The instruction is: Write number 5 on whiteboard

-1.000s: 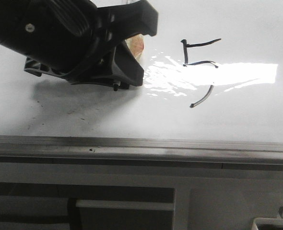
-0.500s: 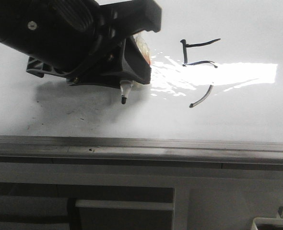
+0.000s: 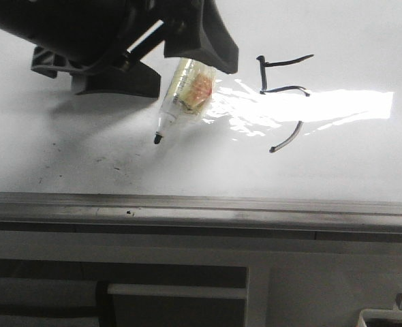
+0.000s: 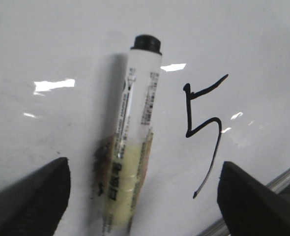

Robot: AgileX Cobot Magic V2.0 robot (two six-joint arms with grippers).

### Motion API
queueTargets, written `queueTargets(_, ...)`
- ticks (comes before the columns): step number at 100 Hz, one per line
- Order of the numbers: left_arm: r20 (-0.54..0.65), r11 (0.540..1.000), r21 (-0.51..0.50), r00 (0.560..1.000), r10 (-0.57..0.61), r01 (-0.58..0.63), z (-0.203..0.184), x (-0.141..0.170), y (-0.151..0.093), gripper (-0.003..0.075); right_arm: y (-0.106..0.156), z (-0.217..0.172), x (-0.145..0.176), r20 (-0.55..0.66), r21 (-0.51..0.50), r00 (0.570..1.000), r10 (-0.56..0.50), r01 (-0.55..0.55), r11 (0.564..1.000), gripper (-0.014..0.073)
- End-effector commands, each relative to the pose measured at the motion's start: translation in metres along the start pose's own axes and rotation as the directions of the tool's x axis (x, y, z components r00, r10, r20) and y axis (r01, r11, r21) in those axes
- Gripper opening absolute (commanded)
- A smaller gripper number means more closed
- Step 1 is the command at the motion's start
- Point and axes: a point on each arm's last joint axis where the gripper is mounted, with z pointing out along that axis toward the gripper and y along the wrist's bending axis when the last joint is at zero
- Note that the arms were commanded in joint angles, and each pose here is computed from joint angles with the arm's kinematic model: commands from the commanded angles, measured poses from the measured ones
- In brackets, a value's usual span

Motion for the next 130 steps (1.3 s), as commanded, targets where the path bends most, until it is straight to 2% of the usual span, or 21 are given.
queueTargets(1, 0.123, 0.999, 0.033, 0.992, 0.007, -0.011, -0.024, -0.025, -0.005, 0.0598, -0.005, -0.01, -0.015, 0.108, 0.058, 0.994, -0.007, 0.0, 0.998, -0.0066)
queueTargets(12, 0.173, 0.997, 0.051, 0.983, 0.057, -0.066, -0.058, -0.036, -0.011, 0.059, -0.004, -0.024, -0.017, 0.154, 0.086, 0.987, -0.034, 0.021, 0.996, -0.0065)
queueTargets(24, 0.217, 0.978, 0.021, 0.956, 0.198, -0.207, -0.103, -0.035, -0.011, 0.0498, -0.003, -0.049, -0.013, 0.194, 0.161, 0.973, -0.127, 0.097, 0.982, -0.0062)
queueTargets(30, 0.231, 0.956, -0.014, 0.929, 0.288, -0.293, -0.12, -0.027, -0.006, 0.0424, -0.002, -0.059, -0.006, 0.209, 0.202, 0.965, -0.157, 0.114, 0.973, -0.0061)
queueTargets(35, 0.244, 0.947, -0.027, 0.917, 0.316, -0.32, -0.133, -0.019, -0.002, 0.036, -0.001, -0.067, 0.004, 0.21, 0.243, 0.964, -0.163, 0.11, 0.964, -0.0061)
queueTargets(43, 0.272, 0.946, -0.027, 0.908, 0.318, -0.323, -0.152, -0.002, 0.006, 0.0244, 0.001, -0.081, 0.025, 0.2, 0.328, 0.968, -0.153, 0.081, 0.941, -0.0062)
queueTargets(52, 0.3, 0.951, -0.017, 0.906, 0.299, -0.309, -0.167, 0.016, 0.013, 0.0059, 0.003, -0.098, 0.048, 0.197, 0.426, 0.97, -0.143, 0.046, 0.904, -0.0062)
queueTargets(57, 0.314, 0.952, -0.014, 0.902, 0.296, -0.307, -0.173, 0.024, 0.016, -0.0017, 0.005, -0.107, 0.058, 0.197, 0.465, 0.967, -0.159, 0.051, 0.884, -0.0062)
queueTargets(68, 0.34, 0.953, -0.008, 0.896, 0.287, -0.302, -0.182, 0.035, 0.021, -0.002, 0.012, -0.126, 0.072, 0.226, 0.503, 0.957, -0.181, 0.045, 0.863, -0.0062)
queueTargets(79, 0.348, 0.953, -0.007, 0.893, 0.285, -0.302, -0.184, 0.039, 0.023, -0.002, 0.013, -0.131, 0.072, 0.245, 0.519, 0.949, -0.199, 0.045, 0.853, -0.0063)
queueTargets(130, 0.346, 0.953, -0.007, 0.894, 0.285, -0.302, -0.184, 0.039, 0.023, -0.002, 0.013, -0.129, 0.072, 0.242, 0.515, 0.95, -0.197, 0.047, 0.856, -0.0063)
